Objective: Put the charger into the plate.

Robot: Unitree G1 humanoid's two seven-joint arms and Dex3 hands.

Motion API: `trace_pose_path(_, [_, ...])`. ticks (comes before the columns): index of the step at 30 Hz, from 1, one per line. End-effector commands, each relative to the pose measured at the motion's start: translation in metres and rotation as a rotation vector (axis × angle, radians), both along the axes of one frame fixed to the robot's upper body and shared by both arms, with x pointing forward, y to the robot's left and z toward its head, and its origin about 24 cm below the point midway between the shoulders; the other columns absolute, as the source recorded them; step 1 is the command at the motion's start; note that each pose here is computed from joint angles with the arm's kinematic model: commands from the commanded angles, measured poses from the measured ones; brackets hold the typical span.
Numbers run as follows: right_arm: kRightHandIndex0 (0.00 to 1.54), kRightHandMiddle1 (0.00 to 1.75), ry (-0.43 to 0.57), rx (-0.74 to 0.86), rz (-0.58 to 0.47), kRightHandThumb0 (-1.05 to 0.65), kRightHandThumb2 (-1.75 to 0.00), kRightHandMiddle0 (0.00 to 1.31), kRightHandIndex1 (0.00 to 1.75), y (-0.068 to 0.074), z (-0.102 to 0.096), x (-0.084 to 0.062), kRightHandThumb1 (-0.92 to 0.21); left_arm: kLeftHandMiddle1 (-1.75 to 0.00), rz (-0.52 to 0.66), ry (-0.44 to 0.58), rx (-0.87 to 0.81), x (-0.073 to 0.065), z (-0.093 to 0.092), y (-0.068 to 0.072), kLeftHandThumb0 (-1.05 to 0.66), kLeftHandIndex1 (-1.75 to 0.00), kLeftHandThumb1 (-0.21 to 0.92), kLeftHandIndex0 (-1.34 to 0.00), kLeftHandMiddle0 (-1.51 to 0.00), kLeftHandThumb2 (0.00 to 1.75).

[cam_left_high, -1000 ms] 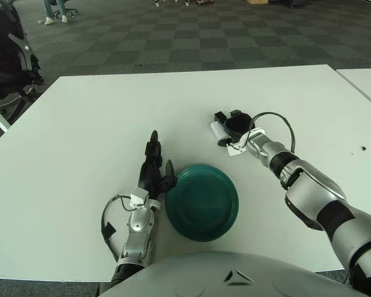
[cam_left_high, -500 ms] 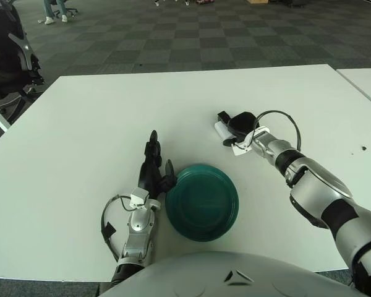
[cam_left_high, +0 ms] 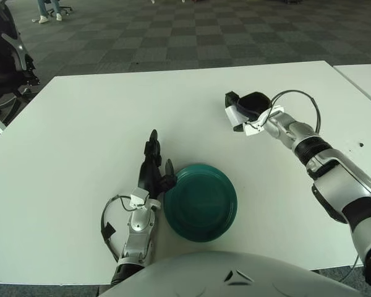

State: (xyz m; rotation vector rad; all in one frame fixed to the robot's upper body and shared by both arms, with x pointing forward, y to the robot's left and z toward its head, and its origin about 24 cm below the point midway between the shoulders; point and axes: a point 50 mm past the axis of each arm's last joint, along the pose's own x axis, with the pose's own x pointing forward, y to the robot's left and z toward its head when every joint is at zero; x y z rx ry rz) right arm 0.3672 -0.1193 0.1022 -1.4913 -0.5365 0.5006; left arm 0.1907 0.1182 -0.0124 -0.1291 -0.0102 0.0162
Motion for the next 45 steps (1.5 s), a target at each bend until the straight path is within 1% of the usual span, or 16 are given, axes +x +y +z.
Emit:
trace_pose_path(1, [0.91, 1.75, -0.051, 0.118, 0.118, -0.45, -1.19, 0.54, 1.75, 0.015, 0.028, -0.016, -0.42, 0.0, 0.001, 0.145, -0.026, -0.019, -0.024, -0.008, -1.04, -0.22, 0.92, 0.0, 0.0, 1.04])
trace_pose_path(6, [0.92, 1.75, -0.065, 0.139, 0.176, -0.45, -1.21, 0.55, 1.75, 0.025, 0.043, -0.034, -0.4, 0.0, -0.002, 0.147, -0.026, -0.019, -0.025, -0.006, -1.05, -0.19, 0.92, 0.0, 0.0, 1.04])
trace_pose_path(9, [0.95, 1.75, -0.096, 0.153, 0.246, -0.46, -1.23, 0.56, 1.75, 0.043, 0.054, -0.058, -0.38, 0.0, 0.005, 0.154, -0.028, -0.018, -0.027, -0.005, -1.05, -0.19, 0.92, 0.0, 0.0, 1.04])
trace_pose_path(11, [0.96, 1.75, -0.083, 0.164, 0.275, -0.46, -1.24, 0.57, 1.75, 0.048, 0.055, -0.067, -0.38, 0.0, 0.004, 0.156, -0.027, -0.018, -0.027, -0.005, -1.05, -0.2, 0.92, 0.0, 0.0, 1.04])
trace_pose_path(13, [0.98, 1.75, -0.065, 0.173, 0.292, -0.46, -1.24, 0.57, 1.75, 0.05, 0.055, -0.072, -0.38, 0.0, 0.003, 0.157, -0.025, -0.018, -0.028, -0.005, -1.05, -0.2, 0.92, 0.0, 0.0, 1.05])
trace_pose_path(16, [0.99, 1.75, -0.065, 0.151, 0.346, -0.46, -1.24, 0.56, 1.75, 0.057, 0.058, -0.084, -0.38, 0.0, 0.004, 0.154, -0.024, -0.017, -0.028, -0.005, -1.05, -0.21, 0.92, 0.0, 0.0, 1.05])
trace_pose_path(19, [1.04, 1.75, -0.091, 0.12, 0.415, -0.47, -1.26, 0.58, 1.75, 0.065, 0.057, -0.112, -0.36, 0.0, 0.009, 0.143, -0.032, -0.017, -0.025, -0.005, -1.05, -0.21, 0.92, 0.0, 0.0, 1.04])
trace_pose_path(20, [1.05, 1.75, -0.091, 0.113, 0.425, -0.47, -1.26, 0.58, 1.75, 0.067, 0.057, -0.117, -0.36, 0.0, 0.01, 0.141, -0.035, -0.017, -0.025, -0.005, -1.05, -0.21, 0.92, 0.0, 0.0, 1.03])
trace_pose_path(23, [1.09, 1.75, -0.084, 0.098, 0.438, -0.47, -1.28, 0.59, 1.75, 0.068, 0.058, -0.125, -0.35, 0.0, 0.011, 0.137, -0.04, -0.017, -0.023, -0.006, -1.05, -0.2, 0.92, 0.0, 0.0, 1.03])
trace_pose_path(24, [1.19, 1.75, -0.078, 0.085, 0.451, -0.49, -1.35, 0.64, 1.75, 0.069, 0.059, -0.128, -0.29, 0.0, 0.006, 0.131, -0.043, -0.016, -0.022, -0.006, -1.02, -0.12, 0.92, 0.0, 0.0, 1.02])
trace_pose_path(27, [1.21, 1.75, -0.015, 0.019, 0.534, -0.49, -1.34, 0.63, 1.75, 0.065, 0.057, -0.15, -0.3, 0.0, -0.023, 0.064, -0.05, -0.014, -0.007, -0.007, -1.0, -0.08, 0.92, 0.0, 0.0, 1.03])
trace_pose_path(30, [1.19, 1.75, 0.01, -0.004, 0.582, -0.48, -1.32, 0.61, 1.75, 0.065, 0.055, -0.16, -0.32, 0.0, -0.025, 0.051, -0.068, -0.013, -0.004, -0.008, -0.98, -0.04, 0.92, 0.0, 0.0, 1.04])
trace_pose_path(37, [1.12, 1.75, 0.011, -0.062, 0.763, -0.47, -1.27, 0.58, 1.75, 0.076, 0.05, -0.184, -0.36, 0.0, -0.022, 0.052, -0.133, -0.015, -0.002, -0.011, -0.95, 0.0, 0.92, 0.0, 0.0, 1.04])
trace_pose_path(38, [1.11, 1.75, 0.014, -0.065, 0.776, -0.47, -1.26, 0.58, 1.75, 0.078, 0.048, -0.187, -0.36, 0.0, -0.022, 0.049, -0.135, -0.016, -0.001, -0.011, -0.95, 0.0, 0.92, 0.0, 0.0, 1.04])
trace_pose_path(41, [1.1, 1.75, 0.03, -0.044, 0.782, -0.46, -1.23, 0.56, 1.75, 0.079, 0.03, -0.199, -0.39, 0.0, -0.012, 0.028, -0.141, -0.017, 0.002, -0.013, -0.94, 0.0, 0.92, 0.0, 0.0, 1.04])
trace_pose_path(45, [1.08, 1.75, 0.026, 0.013, 0.784, -0.45, -1.21, 0.54, 1.75, 0.079, 0.026, -0.203, -0.41, 0.0, 0.002, 0.02, -0.142, -0.019, 0.006, -0.014, -0.93, 0.0, 0.92, 0.0, 0.0, 1.05])
